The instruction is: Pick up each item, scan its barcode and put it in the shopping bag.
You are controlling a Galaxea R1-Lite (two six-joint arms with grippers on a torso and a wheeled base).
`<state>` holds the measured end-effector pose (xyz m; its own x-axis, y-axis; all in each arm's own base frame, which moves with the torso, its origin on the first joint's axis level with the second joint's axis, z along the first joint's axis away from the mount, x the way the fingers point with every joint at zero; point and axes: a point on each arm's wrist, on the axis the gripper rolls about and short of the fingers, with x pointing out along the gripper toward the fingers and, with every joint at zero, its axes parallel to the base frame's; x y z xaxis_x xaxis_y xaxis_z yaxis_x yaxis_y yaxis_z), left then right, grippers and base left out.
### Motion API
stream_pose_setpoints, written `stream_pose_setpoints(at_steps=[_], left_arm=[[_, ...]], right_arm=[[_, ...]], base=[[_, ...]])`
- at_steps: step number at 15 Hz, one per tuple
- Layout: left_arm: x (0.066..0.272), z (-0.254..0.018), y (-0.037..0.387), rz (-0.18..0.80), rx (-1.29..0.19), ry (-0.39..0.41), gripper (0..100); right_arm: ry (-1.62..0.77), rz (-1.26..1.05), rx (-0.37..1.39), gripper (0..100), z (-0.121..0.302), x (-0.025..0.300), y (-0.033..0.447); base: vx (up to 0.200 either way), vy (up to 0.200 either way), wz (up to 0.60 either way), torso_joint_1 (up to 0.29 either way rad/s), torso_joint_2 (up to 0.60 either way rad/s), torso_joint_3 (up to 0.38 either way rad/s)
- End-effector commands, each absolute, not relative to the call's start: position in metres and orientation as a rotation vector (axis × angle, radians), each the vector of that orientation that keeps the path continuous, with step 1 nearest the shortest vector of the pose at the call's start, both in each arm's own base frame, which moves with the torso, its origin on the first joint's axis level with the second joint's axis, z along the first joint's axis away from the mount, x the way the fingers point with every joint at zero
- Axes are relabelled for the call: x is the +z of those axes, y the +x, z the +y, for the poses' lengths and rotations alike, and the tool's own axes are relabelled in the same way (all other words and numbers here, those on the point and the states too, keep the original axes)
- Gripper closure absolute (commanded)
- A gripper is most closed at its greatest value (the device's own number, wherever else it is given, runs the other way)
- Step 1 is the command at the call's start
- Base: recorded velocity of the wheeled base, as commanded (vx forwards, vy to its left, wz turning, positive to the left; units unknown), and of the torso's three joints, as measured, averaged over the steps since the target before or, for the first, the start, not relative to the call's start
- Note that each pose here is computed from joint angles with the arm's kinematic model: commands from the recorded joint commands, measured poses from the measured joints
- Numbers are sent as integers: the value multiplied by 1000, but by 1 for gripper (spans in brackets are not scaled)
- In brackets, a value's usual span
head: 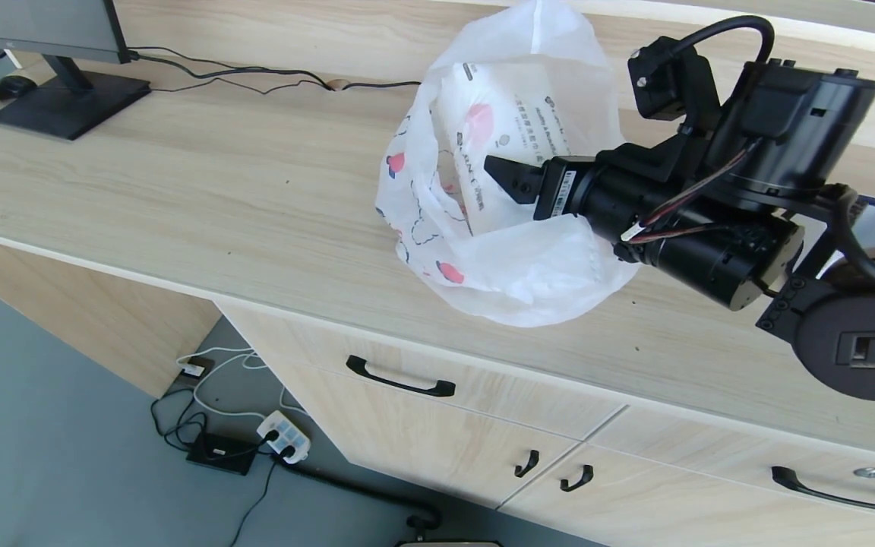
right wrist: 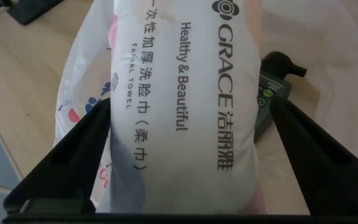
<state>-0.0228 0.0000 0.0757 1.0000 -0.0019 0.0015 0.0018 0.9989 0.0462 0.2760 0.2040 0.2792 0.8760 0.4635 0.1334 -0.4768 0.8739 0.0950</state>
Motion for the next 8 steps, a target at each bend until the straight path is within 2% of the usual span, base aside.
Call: stream_pose_setpoints(at_steps=[1,8], left_arm=[[76,0,-23,-3,-1,46,0],[76,0,-23,-3,-1,49,0]], right_arm=[[139,-136,492,0,204,287,276],[193,-260,490,0,200,326,273]], base=[[0,0,0,0,0,0],[0,0,0,0,0,0]])
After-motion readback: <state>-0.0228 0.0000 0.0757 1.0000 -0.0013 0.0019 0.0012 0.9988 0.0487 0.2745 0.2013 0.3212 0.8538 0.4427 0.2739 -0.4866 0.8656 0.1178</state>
